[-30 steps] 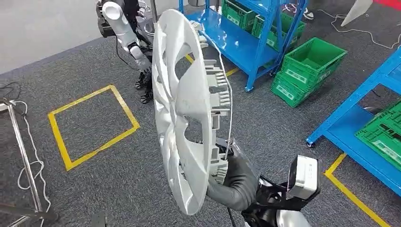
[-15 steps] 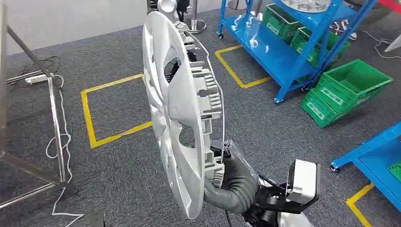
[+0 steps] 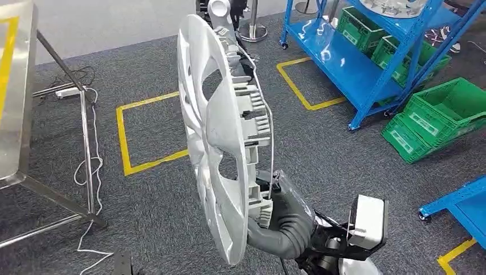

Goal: Take the parts from the cabinet and place them on the table.

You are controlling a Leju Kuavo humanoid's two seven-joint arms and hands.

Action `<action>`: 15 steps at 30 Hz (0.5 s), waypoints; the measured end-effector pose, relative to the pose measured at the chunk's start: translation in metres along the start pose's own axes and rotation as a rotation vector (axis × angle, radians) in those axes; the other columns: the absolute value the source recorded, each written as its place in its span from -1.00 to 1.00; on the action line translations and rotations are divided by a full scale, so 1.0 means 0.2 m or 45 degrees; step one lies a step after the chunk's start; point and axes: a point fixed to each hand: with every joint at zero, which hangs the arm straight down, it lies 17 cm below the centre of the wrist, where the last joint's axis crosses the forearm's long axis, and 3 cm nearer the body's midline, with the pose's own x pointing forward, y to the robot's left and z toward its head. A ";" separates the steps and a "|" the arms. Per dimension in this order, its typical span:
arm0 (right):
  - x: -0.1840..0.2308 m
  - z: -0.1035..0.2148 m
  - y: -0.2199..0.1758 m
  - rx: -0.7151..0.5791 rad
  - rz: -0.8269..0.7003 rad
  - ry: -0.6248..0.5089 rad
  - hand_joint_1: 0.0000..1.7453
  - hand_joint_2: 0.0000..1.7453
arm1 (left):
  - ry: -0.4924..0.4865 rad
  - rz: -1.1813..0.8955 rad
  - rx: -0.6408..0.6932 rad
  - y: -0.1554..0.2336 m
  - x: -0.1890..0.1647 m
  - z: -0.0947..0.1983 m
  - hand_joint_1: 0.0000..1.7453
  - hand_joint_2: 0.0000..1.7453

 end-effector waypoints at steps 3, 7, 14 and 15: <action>0.00 0.00 0.00 -0.001 -0.001 0.000 1.00 1.00 | 0.000 -0.001 0.001 0.00 0.00 0.00 -1.00 1.00; -0.01 0.00 -0.03 -0.035 -0.051 0.005 1.00 1.00 | 0.005 -0.011 0.000 0.00 0.00 0.00 -1.00 1.00; -0.01 0.00 -0.03 -0.036 -0.052 0.004 1.00 1.00 | 0.015 -0.025 -0.003 -0.02 -0.01 0.01 -1.00 1.00; -0.01 0.01 -0.03 -0.037 -0.054 0.007 1.00 1.00 | 0.019 -0.029 -0.004 -0.02 -0.02 0.01 -1.00 1.00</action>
